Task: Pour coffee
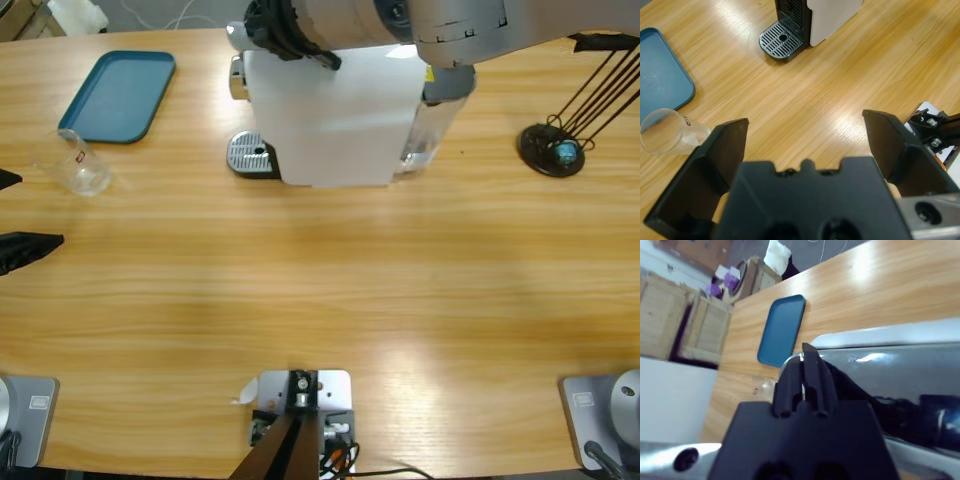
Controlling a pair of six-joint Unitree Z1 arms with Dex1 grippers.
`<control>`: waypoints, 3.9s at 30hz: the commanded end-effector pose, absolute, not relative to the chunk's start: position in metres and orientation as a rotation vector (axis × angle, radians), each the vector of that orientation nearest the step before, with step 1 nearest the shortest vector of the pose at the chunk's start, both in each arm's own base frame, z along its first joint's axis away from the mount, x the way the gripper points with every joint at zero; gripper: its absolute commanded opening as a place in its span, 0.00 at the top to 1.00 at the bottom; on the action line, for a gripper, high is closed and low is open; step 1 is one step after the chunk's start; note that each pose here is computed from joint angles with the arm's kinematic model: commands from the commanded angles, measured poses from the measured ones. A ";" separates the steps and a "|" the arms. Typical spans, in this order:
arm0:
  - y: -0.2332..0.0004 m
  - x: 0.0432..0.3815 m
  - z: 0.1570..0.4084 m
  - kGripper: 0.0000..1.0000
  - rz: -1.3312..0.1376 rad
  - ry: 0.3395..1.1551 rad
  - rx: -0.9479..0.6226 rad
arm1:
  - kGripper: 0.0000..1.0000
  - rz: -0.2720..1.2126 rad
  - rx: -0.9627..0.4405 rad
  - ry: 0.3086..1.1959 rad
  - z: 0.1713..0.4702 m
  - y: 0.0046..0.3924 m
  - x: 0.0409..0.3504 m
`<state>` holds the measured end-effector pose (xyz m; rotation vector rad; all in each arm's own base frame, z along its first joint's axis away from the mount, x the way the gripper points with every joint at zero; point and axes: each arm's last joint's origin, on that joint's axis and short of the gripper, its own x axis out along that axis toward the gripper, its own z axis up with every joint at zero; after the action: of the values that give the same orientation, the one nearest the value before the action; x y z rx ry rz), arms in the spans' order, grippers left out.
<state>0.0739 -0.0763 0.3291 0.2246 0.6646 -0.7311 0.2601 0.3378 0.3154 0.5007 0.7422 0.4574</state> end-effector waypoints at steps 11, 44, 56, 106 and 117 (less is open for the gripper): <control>-0.055 0.125 0.307 0.00 -0.232 0.804 0.168 | 0.00 0.897 -0.238 0.427 0.416 0.239 0.155; -0.040 0.209 0.205 0.00 -0.062 0.850 0.121 | 0.00 0.796 -0.243 0.674 0.343 0.225 0.146; -0.042 0.212 0.177 0.00 -0.081 0.772 0.088 | 0.00 0.793 -0.232 0.680 0.340 0.224 0.146; -0.049 0.178 0.156 0.01 -0.132 0.615 -0.015 | 0.00 0.787 -0.206 0.692 0.331 0.223 0.145; -0.038 0.189 0.170 0.01 -0.094 0.538 -0.058 | 0.00 0.785 -0.215 0.706 0.326 0.223 0.145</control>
<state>0.1806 -0.0408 0.1611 -0.0186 0.5883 -0.0908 0.1472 0.2226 0.3403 -0.1956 0.6708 0.7980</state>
